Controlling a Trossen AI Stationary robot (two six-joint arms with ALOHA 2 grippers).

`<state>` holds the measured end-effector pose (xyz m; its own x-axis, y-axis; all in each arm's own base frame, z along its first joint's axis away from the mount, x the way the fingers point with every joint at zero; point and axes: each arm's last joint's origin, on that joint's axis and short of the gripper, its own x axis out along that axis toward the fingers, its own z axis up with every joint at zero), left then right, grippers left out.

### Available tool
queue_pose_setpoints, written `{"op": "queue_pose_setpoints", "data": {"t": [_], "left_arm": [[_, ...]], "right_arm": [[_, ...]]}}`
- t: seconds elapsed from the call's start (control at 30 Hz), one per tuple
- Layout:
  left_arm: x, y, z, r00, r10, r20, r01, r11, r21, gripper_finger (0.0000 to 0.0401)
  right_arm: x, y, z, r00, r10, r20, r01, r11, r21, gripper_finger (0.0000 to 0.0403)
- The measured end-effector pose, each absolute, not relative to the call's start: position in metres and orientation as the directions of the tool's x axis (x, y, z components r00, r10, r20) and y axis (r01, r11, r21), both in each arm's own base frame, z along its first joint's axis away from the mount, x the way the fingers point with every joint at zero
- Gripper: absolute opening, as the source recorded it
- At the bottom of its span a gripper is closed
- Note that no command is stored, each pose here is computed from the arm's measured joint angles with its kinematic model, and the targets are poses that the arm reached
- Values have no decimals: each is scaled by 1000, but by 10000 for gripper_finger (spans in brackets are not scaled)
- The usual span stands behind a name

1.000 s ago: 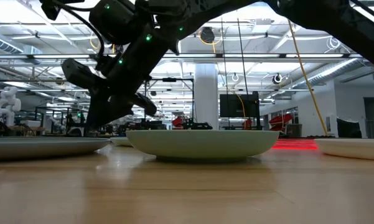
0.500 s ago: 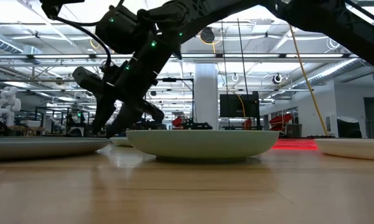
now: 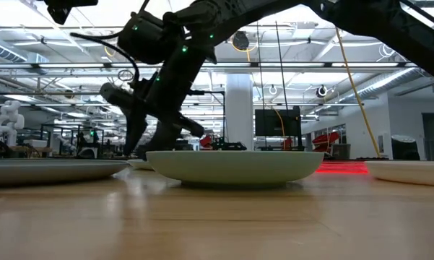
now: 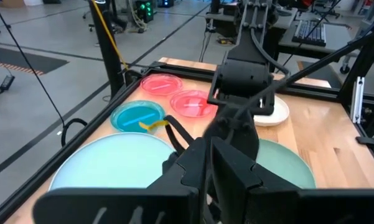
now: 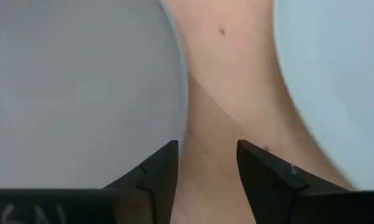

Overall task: Stack plastic plates
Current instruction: Stack the gray plate on top of the light blue plate

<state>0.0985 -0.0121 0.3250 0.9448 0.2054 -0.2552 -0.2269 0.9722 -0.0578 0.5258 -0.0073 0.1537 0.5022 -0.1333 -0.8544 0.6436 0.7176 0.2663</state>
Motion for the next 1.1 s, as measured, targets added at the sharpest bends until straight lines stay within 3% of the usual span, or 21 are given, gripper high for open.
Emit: {"op": "queue_pose_setpoints", "data": {"t": [0.7,1.1], "left_arm": [[98,-12,325,945,205,-253,-225,973,-52,30],[99,-12,325,945,205,-253,-225,973,-52,30]], "right_arm": [[544,13,124,600,-110,-792,562,763,320,151],[546,11,123,620,-109,-777,556,759,338,59]]}}
